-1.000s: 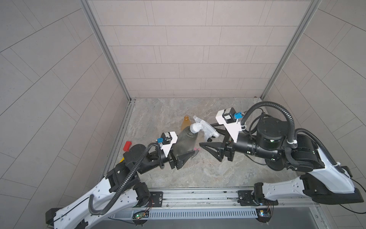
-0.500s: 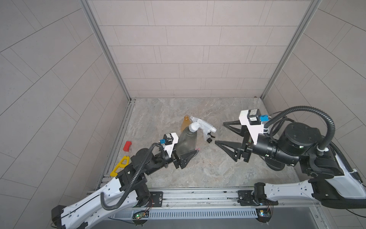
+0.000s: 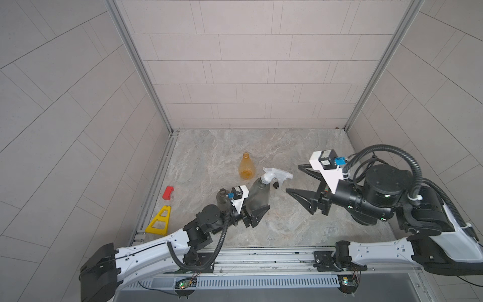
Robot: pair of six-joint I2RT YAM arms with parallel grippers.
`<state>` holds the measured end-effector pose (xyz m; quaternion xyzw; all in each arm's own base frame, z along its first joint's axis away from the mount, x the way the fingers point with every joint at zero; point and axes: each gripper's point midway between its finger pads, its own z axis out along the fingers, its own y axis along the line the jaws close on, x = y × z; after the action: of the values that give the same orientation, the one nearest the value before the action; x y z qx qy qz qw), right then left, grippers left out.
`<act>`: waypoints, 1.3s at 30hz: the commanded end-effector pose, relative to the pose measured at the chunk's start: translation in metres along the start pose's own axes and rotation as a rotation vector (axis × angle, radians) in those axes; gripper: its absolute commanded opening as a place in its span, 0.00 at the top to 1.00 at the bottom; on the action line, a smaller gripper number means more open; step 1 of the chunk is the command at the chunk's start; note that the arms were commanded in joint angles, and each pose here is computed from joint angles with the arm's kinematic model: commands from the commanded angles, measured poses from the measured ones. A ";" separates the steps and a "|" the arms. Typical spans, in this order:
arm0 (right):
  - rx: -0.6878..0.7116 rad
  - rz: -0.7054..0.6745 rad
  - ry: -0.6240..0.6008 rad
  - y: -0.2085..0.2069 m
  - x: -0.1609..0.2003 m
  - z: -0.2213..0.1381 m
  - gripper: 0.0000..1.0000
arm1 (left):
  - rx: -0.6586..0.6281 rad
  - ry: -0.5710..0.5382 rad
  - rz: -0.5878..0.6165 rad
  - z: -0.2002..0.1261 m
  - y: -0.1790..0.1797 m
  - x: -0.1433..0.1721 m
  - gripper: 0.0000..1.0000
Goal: Attach spray nozzles to spray bottles
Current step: Screw the spray nozzle on the spray bottle.
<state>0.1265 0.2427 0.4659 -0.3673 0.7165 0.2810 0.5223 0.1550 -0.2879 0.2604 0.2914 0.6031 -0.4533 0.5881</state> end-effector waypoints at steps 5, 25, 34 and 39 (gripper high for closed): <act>0.044 -0.062 0.143 -0.007 0.023 0.011 0.24 | 0.085 -0.162 0.025 -0.012 -0.019 -0.034 1.00; -0.169 -0.069 0.232 0.021 0.016 0.035 0.43 | 0.192 -0.168 0.034 -0.024 -0.036 -0.023 1.00; -0.161 -0.071 0.311 0.021 0.024 0.046 0.77 | 0.176 -0.153 0.049 -0.026 -0.033 -0.017 1.00; -0.161 -0.072 0.363 0.022 0.033 0.050 0.91 | 0.187 -0.141 0.070 -0.026 -0.035 -0.013 1.00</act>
<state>0.1302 0.2935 0.4303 -0.4700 0.7492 0.2680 0.3822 0.1223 -0.2786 0.2664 0.3219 0.5334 -0.5000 0.6015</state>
